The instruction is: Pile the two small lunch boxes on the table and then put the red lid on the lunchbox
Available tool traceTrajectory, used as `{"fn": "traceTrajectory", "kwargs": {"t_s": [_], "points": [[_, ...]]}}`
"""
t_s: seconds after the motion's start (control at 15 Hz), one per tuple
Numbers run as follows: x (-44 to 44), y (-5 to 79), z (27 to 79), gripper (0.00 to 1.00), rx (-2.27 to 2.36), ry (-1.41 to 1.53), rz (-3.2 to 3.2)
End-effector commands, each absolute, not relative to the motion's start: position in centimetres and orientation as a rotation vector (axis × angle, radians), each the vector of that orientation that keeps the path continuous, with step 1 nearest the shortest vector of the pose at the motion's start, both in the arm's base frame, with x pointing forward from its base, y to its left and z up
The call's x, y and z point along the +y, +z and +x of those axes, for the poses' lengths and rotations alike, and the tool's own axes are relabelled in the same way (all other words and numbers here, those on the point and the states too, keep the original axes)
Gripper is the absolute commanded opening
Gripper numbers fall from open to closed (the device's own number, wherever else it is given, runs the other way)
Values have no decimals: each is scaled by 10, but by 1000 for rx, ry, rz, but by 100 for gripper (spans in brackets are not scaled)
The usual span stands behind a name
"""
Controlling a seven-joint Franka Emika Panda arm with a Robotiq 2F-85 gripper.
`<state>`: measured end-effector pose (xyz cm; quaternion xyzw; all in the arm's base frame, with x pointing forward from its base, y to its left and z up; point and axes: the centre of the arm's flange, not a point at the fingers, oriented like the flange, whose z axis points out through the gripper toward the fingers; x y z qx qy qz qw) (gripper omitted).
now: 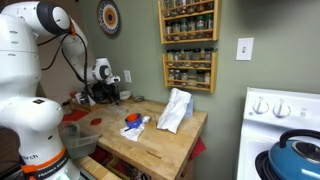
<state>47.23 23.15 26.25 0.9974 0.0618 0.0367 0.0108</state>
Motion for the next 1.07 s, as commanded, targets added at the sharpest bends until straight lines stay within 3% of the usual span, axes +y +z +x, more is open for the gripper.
{"fn": "traceTrajectory", "kwargs": {"t_s": [0.0, 0.07, 0.2, 0.67, 1.0], "points": [[234, 253, 474, 83, 155, 133, 3089], [235, 251, 474, 56, 154, 130, 3098], [236, 248, 473, 55, 151, 123, 3102], [236, 252, 466, 1, 154, 93, 3105], [229, 277, 464, 0, 186, 102, 3149]]}}
